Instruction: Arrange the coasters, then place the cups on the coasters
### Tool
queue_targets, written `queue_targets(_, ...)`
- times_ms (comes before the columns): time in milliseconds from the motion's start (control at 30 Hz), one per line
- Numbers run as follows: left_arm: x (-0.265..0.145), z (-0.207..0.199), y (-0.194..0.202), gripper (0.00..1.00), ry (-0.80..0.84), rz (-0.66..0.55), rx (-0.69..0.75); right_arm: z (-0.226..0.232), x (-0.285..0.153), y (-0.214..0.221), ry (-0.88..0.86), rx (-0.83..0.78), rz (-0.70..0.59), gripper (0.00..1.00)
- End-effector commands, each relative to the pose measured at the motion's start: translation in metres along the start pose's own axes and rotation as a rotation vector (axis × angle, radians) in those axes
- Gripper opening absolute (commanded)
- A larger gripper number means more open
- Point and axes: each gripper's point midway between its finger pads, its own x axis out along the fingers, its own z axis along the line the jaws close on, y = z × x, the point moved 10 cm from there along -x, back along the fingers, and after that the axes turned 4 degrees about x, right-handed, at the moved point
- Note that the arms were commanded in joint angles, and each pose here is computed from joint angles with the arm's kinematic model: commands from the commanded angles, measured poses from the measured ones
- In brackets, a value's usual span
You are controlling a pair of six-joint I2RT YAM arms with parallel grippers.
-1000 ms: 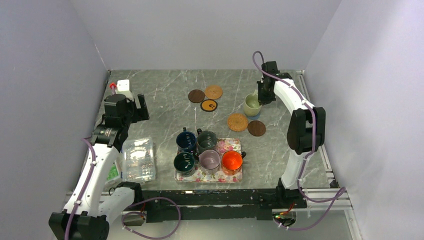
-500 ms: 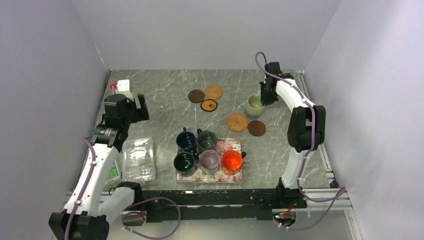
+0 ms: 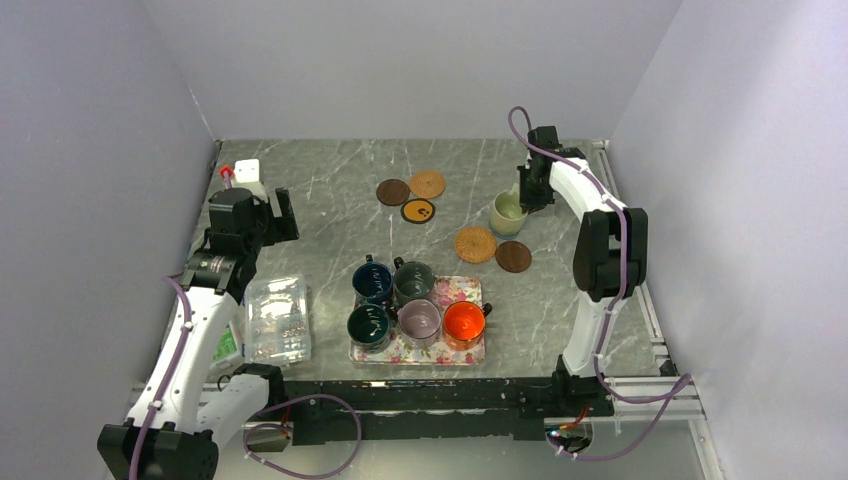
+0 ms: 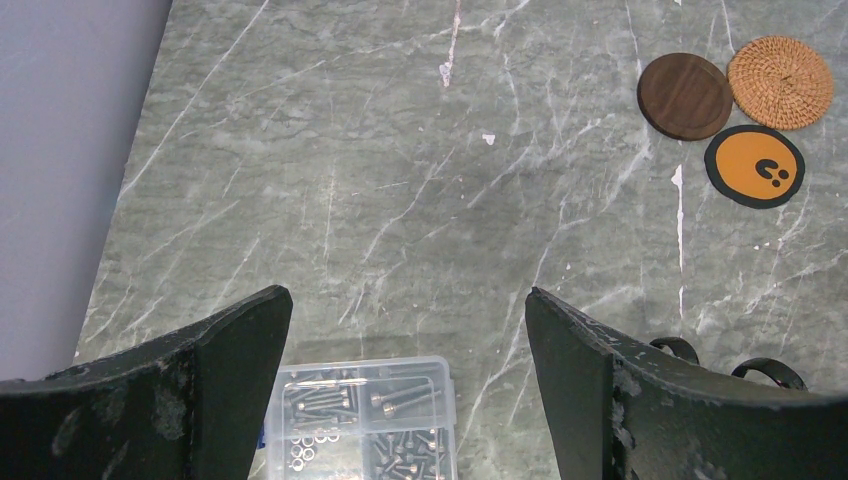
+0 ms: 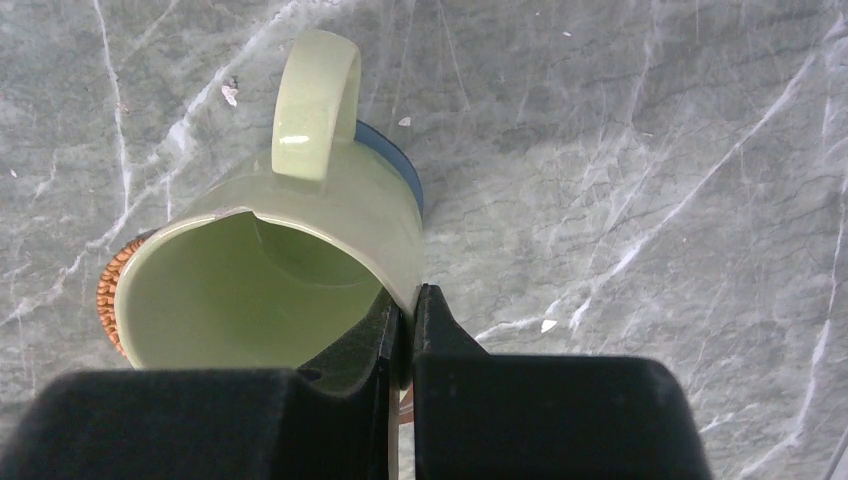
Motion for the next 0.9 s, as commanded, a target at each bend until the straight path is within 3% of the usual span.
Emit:
queue_targets(0, 0.002, -0.001, -0.001, 0.94, 0.001, -0.009, 0.011, 0.003, -0.01, -0.022, -0.036, 0.001, -0.111, 0.0)
queue_targets(433, 0.001, -0.001, 0.0, 0.94, 0.005, -0.011, 0.011, 0.002, 0.001, -0.018, -0.023, -0.001, -0.073, 0.01)
queue_targets(500, 0.001, 0.0, -0.001, 0.94, 0.003, -0.011, 0.011, 0.002, 0.002, -0.018, -0.018, 0.001, -0.066, 0.08)
queue_targets(767, 0.001, 0.0, -0.001, 0.94, 0.003, -0.011, 0.011, 0.0, -0.013, -0.022, 0.005, 0.006, -0.101, 0.52)
queue_targets(867, 0.001, -0.001, -0.001, 0.94, 0.003, -0.011, 0.011, 0.0, -0.028, -0.025, 0.006, 0.011, -0.13, 0.64)
